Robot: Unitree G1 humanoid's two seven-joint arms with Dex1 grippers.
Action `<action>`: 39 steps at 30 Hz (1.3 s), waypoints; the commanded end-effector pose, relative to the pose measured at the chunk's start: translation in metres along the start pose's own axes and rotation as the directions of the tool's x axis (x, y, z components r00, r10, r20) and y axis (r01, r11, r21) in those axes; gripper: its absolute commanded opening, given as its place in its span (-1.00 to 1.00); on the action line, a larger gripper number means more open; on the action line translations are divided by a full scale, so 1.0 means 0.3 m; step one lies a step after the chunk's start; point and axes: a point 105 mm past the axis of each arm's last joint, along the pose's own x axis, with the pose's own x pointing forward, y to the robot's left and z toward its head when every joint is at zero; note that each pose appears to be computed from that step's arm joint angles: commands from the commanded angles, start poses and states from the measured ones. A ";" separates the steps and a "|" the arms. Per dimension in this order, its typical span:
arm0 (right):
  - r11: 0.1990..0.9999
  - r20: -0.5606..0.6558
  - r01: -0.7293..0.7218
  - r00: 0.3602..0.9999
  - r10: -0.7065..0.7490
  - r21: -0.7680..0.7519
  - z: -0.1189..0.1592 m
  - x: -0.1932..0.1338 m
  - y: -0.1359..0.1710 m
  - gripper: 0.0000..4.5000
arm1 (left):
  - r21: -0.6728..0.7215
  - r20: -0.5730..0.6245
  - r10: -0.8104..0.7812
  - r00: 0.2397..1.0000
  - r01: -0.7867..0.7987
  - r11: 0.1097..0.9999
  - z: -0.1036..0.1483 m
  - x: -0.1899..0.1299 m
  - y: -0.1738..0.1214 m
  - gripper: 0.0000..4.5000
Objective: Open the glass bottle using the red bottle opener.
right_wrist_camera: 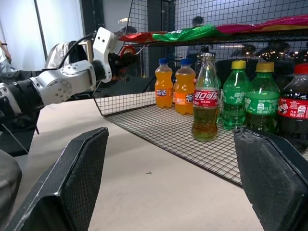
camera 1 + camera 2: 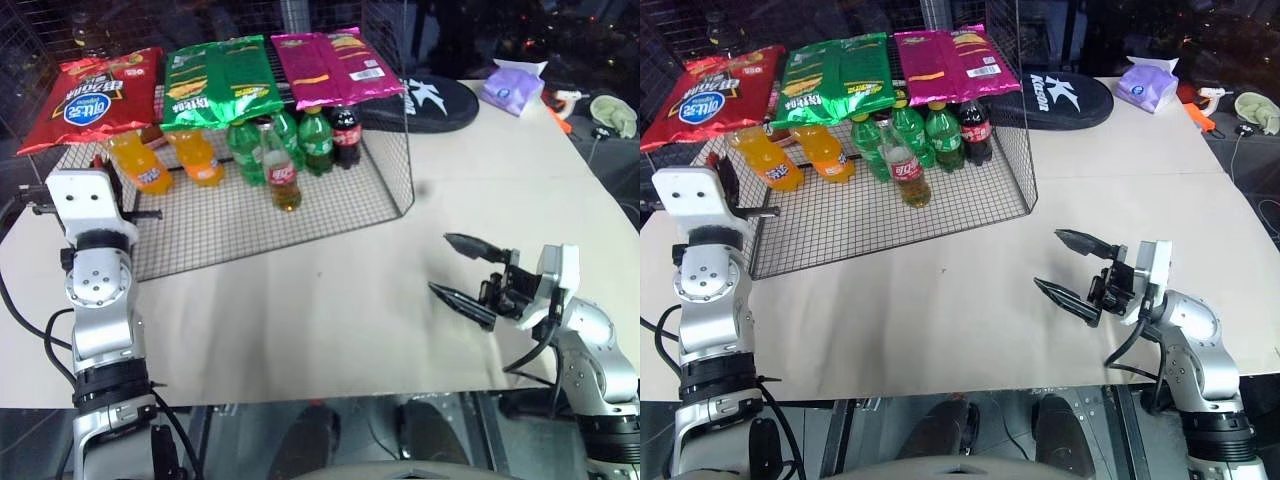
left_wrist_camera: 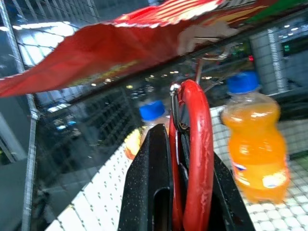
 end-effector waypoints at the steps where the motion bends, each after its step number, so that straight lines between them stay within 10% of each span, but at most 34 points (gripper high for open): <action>1: 0.999 0.013 -0.003 1.000 0.003 -0.045 0.025 0.002 -0.001 0.87 | 0.011 0.091 0.037 0.995 -0.038 0.999 0.075 0.023 0.037 -0.96; 5: 0.999 0.013 0.004 1.000 -0.003 -0.051 0.026 0.002 0.002 0.87 | 0.001 0.070 0.015 0.997 -0.015 1.000 0.058 0.026 0.018 -0.96; 10: 0.998 0.009 0.014 1.000 -0.013 -0.060 0.027 -0.005 0.004 0.87 | -0.026 0.036 -0.014 0.999 0.015 1.000 0.029 0.024 -0.007 -0.18; 37: 0.997 0.003 0.027 1.000 -0.027 -0.071 0.018 -0.010 0.005 0.87 | -0.141 -0.013 -0.174 0.985 0.170 0.975 -0.042 -0.027 -0.090 -0.18; 39: 0.997 0.004 0.028 1.000 -0.028 -0.072 0.018 -0.009 0.005 0.87 | -0.130 -0.020 -0.164 0.986 0.160 0.979 -0.048 -0.031 -0.087 0.04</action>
